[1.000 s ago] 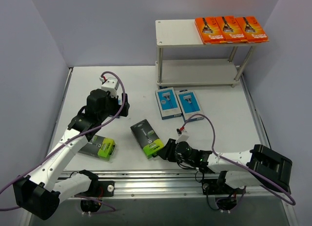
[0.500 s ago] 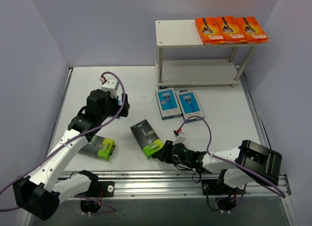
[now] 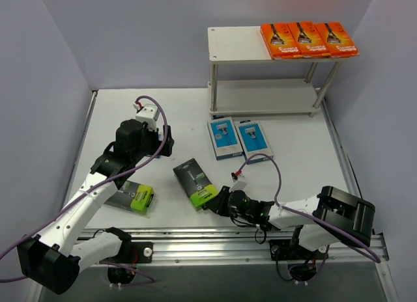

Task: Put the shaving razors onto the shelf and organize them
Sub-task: Grab a shaving razor with the right arm

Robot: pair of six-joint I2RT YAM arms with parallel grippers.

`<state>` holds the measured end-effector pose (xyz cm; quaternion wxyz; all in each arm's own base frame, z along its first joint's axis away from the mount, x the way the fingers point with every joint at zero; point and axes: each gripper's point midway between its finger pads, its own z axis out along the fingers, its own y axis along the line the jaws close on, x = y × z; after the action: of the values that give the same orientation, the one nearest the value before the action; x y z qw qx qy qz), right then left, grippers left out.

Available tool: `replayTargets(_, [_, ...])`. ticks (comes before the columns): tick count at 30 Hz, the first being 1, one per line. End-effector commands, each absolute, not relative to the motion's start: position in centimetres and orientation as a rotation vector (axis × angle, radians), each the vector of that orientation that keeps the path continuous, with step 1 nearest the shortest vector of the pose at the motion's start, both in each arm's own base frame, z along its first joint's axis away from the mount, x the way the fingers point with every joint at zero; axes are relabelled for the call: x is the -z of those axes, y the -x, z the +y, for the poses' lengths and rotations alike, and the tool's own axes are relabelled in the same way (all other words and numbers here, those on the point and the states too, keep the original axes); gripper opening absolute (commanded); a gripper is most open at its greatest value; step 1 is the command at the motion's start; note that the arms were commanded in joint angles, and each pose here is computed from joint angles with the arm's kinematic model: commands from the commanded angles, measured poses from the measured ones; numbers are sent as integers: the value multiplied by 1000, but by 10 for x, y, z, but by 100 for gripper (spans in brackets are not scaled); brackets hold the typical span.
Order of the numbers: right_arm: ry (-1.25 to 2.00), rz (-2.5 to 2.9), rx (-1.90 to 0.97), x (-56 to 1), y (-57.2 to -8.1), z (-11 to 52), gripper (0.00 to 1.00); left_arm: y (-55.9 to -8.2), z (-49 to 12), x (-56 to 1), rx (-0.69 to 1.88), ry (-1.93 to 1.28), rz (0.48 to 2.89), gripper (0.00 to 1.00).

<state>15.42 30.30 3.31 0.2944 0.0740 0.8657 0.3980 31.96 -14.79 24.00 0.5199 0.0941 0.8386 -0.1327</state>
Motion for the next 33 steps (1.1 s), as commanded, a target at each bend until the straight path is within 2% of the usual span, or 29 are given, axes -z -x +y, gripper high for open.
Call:
replayTargets(1, [-234, 2200, -1102, -60, -172, 318, 6, -324, -150, -269, 350, -208, 1945, 94])
replayTargets(5, [-275, 2178, -1112, -72, -175, 317, 0, -325, -149, -269, 345, -206, 1944, 94])
replayTargets(14, [-360, 2069, -1126, -124, -193, 314, 0, -325, -145, -271, 331, -171, 1941, 94])
replayTargets(19, [-403, 2003, -1157, -151, -203, 314, 0, -319, -153, -275, 421, -114, 1945, 94])
replayTargets(25, [-409, 1971, -1178, -169, -211, 320, 0, -297, -166, -285, 784, 112, 1993, 94])
replayTargets(33, [-379, 1953, -1193, -166, -213, 326, 0, -248, -196, -232, 1380, 583, 2130, 94])
